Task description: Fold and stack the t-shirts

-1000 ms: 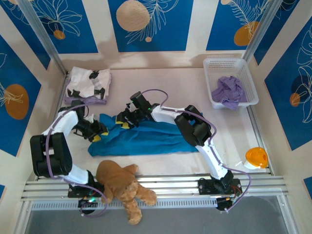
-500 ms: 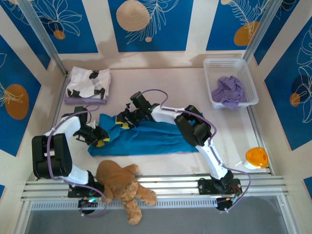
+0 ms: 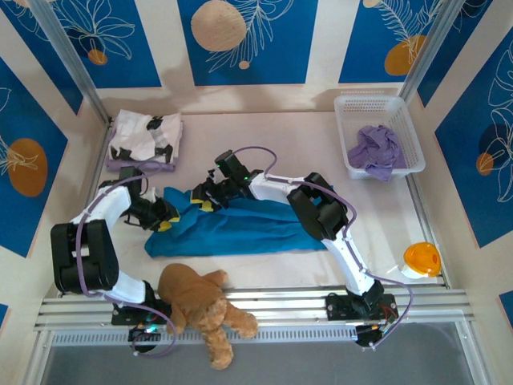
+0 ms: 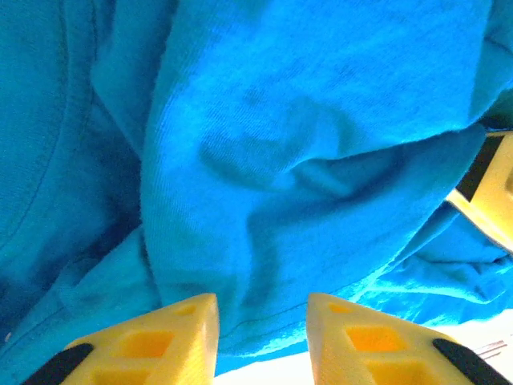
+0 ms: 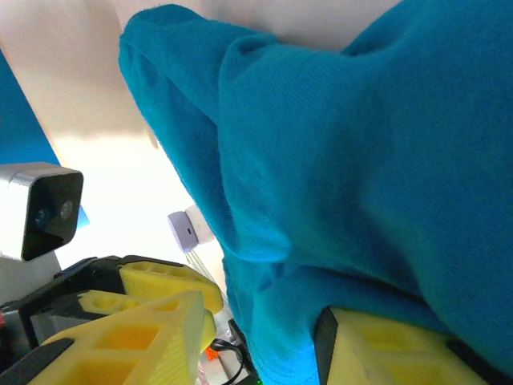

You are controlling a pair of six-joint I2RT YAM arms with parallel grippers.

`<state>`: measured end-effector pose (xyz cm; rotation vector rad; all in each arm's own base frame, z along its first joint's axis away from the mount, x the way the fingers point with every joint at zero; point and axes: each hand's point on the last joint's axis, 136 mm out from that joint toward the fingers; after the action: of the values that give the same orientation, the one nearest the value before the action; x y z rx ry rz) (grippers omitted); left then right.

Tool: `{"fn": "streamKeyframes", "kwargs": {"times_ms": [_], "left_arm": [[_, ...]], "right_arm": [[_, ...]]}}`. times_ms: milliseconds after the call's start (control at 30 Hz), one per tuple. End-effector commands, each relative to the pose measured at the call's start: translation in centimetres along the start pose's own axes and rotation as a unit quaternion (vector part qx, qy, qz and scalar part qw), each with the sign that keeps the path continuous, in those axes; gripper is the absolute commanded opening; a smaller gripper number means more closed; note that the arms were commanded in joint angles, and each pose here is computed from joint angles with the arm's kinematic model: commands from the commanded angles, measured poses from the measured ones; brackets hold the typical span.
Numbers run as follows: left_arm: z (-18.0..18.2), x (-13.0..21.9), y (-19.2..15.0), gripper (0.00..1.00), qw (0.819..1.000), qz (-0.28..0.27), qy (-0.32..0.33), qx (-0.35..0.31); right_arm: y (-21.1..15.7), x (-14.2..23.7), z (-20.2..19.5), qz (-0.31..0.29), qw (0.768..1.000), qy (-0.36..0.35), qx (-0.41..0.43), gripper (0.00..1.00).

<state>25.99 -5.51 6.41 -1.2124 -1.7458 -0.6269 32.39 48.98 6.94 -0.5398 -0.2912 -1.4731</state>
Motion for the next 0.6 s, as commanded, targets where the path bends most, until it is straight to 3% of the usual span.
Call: {"fn": "streamKeyframes", "kwargs": {"times_ms": [0, 567], "left_arm": [[0.6, -0.3, -1.6, 0.36, 1.000, 0.013, 0.007, 0.003], [1.1, -2.9, -2.4, 0.33, 0.999, 0.030, -0.020, 0.031]], "right_arm": [[-0.1, 0.6, 1.7, 0.008, 1.000, 0.017, 0.007, 0.42], [-0.2, 0.9, 1.3, 0.008, 1.000, 0.017, 0.003, 0.42]]}}
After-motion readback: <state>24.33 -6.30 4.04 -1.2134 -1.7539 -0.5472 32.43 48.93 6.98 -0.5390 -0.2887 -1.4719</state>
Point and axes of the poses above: each hand's point on the last joint's axis, 136 mm out from that joint toward the fingers, its own x axis back along the fingers, its own z axis along the line the jaws close on, y = z × x, and after that the axes turned 2 degrees about -x, right-handed
